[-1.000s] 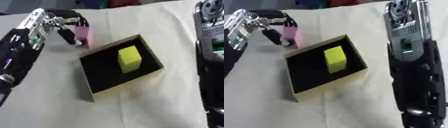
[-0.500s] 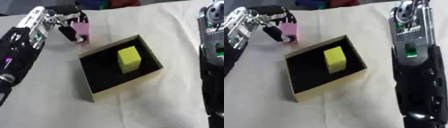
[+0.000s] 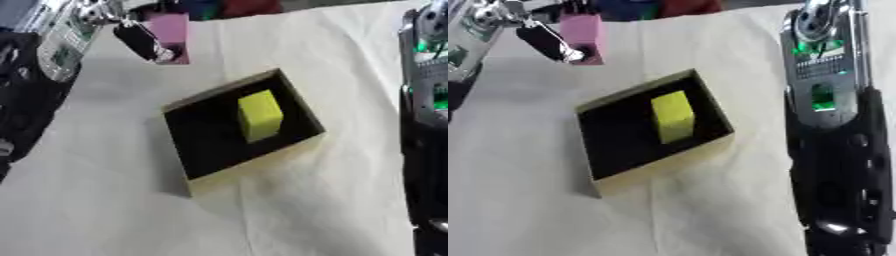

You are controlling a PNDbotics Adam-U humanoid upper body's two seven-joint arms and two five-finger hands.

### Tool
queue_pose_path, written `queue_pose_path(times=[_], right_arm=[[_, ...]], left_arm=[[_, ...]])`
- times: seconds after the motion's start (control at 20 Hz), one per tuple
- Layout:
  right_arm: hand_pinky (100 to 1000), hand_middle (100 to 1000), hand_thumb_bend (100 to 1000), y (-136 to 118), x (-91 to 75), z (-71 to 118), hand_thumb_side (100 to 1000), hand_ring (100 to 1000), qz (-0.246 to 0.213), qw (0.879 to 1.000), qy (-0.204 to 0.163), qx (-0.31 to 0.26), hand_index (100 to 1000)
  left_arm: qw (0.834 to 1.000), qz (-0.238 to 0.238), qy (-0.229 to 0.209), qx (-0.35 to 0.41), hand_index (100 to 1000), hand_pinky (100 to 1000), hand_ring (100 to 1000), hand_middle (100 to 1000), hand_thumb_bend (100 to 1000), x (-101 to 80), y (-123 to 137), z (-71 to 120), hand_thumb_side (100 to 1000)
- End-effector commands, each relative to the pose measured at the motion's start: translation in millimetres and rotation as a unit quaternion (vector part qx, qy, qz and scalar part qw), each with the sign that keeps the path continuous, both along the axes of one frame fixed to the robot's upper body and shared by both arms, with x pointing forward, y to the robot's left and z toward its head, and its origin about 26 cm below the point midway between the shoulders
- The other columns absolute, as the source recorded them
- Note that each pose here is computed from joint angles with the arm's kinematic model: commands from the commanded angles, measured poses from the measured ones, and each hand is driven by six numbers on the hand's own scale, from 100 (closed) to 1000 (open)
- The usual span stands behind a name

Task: Pick up objects on the table and place them in the box.

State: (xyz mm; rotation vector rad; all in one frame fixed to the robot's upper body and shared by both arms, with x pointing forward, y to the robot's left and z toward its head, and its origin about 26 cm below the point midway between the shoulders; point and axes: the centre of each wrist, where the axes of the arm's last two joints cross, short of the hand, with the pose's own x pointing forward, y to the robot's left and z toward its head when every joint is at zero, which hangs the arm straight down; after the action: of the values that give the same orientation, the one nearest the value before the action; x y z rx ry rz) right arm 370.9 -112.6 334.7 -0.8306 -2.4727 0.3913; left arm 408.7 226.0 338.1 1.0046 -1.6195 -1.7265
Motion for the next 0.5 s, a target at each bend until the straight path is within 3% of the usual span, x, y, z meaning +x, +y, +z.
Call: queue_pose_path(times=[0.05,0.25,0.5], right_arm=[[785,757,100,3,-7.7,6.7,1000,750,0.004,1.000,-0.019,0.000,995],[784,757,100,4,-10.5,4.2,1000,750,0.010,1.000,-0.019,0.001,995],[785,756,100,6,-13.4,2.3,1000,750,0.017,1.000,-0.019,0.003,995]], left_arm=[[0.999,-0.044,-0.022,-0.002,540,493,396,327,100,-30.7,-11,21.1,100],[0.994,-0.106,-0.016,-0.007,539,492,393,327,100,-62.3,-33,24.1,100],[0.988,-0.151,0.009,-0.008,542,495,396,329,100,-85.3,-53,20.1,100]])
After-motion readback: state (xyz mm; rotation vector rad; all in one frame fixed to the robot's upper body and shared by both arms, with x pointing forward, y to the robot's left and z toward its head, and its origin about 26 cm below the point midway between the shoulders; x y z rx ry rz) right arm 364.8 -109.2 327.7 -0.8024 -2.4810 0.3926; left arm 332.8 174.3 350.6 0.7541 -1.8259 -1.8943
